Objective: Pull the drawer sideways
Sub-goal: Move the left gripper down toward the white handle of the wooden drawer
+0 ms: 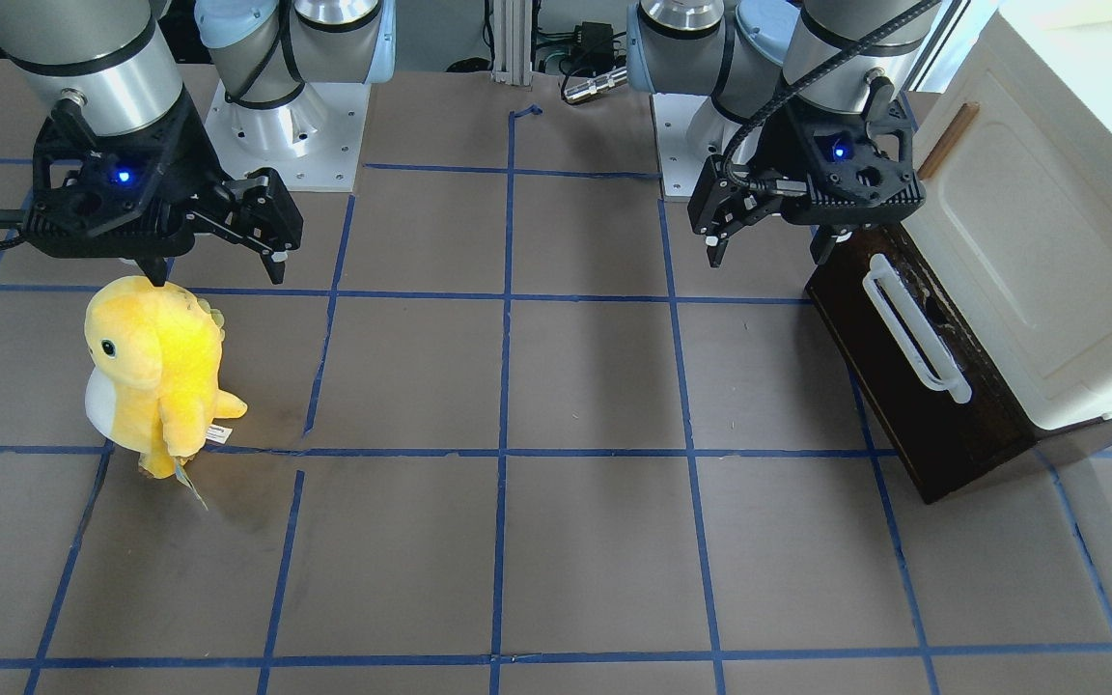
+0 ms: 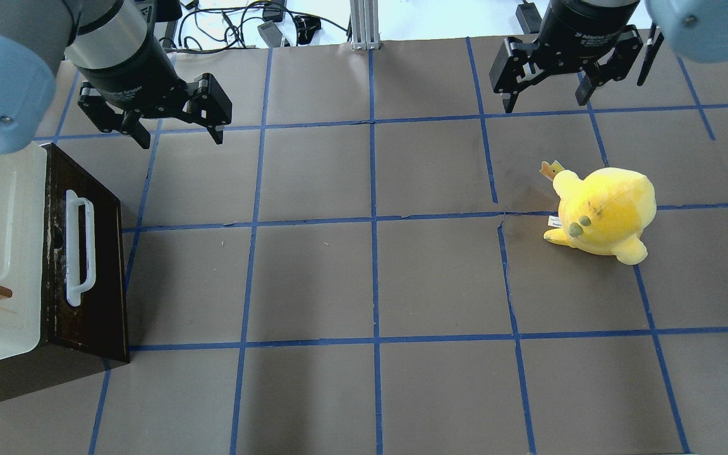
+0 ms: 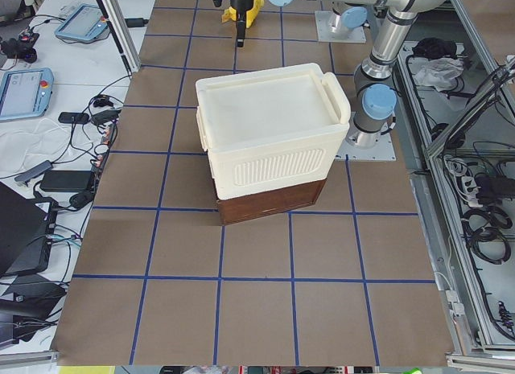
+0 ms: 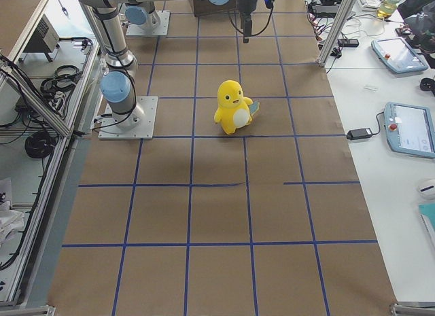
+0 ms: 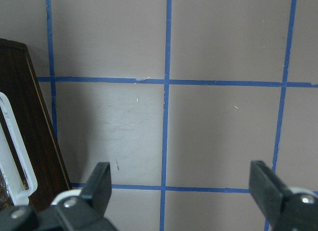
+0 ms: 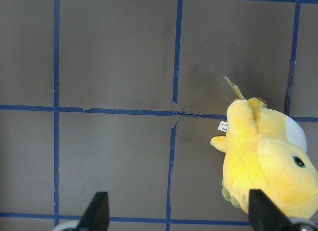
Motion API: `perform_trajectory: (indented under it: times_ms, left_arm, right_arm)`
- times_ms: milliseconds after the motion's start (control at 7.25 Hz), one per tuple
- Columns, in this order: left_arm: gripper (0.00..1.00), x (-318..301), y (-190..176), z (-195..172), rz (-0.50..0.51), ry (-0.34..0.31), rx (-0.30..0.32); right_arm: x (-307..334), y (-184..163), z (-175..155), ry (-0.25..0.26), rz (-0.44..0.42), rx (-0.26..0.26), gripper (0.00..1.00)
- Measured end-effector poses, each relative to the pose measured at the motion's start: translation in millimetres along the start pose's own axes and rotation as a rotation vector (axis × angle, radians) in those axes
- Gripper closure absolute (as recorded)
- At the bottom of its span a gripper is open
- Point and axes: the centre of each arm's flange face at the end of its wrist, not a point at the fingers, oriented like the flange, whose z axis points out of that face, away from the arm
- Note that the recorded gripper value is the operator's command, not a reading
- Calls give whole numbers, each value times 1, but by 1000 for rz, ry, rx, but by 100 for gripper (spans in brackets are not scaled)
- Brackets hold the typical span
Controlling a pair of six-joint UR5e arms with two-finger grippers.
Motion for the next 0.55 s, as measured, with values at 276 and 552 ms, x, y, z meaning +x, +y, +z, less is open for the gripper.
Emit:
perform_trajectory:
  times_ms: [276, 552]
  left_arm:
    - [0, 8, 1, 12, 1, -27, -25]
    - [0, 33, 8, 29, -9, -95, -39]
  right_arm:
    - [0, 0, 0, 0, 0, 0, 0]
    - [0, 0, 0, 0, 0, 0, 0]
